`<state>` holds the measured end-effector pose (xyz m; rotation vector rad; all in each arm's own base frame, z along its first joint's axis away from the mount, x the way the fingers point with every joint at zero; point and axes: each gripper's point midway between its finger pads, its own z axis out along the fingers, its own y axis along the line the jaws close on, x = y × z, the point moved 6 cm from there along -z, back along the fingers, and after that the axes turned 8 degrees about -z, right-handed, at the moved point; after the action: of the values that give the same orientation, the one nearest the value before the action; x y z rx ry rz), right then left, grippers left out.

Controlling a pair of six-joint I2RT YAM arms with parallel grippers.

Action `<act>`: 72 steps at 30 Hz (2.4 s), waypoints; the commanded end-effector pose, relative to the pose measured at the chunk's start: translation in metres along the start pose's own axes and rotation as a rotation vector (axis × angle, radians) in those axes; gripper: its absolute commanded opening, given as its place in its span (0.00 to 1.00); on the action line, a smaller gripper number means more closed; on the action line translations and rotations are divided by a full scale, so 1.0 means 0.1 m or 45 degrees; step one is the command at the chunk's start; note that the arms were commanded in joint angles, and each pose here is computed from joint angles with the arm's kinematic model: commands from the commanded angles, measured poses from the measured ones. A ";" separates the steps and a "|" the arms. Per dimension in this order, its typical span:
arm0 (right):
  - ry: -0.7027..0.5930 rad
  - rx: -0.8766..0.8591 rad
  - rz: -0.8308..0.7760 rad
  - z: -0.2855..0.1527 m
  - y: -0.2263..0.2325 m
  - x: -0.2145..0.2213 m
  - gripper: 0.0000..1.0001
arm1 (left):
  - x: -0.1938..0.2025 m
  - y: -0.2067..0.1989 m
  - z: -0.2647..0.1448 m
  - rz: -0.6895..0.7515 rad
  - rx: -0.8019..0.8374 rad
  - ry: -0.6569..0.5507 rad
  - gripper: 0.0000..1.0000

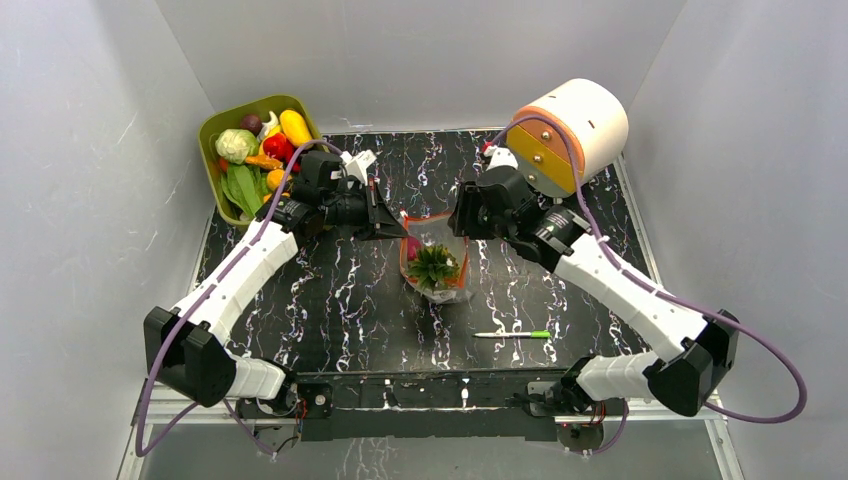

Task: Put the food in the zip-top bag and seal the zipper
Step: Adjust the fake fruit in the zipper food storage bag.

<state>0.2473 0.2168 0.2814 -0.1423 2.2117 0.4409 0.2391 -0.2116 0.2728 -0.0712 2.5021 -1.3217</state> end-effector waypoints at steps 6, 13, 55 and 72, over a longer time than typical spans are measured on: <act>-0.284 -0.467 -0.525 -0.92 0.13 -0.32 0.62 | -0.12 -0.28 -0.07 0.061 0.155 -0.059 0.00; -0.377 -0.811 -0.763 -1.23 0.24 -0.11 0.69 | -0.19 -0.37 -0.07 0.052 0.192 -0.086 0.00; -0.463 -0.401 -1.049 -0.66 0.67 0.07 0.09 | -0.11 -0.41 -0.22 0.140 0.179 -0.088 0.00; -0.224 -0.004 -0.615 -0.52 0.57 0.02 0.00 | -0.05 -0.67 -0.40 0.328 0.386 -0.103 0.00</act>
<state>0.1897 0.2498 0.3066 -0.7283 1.8804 0.1836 0.2377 -0.2173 0.3153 0.1258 2.2863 -1.4466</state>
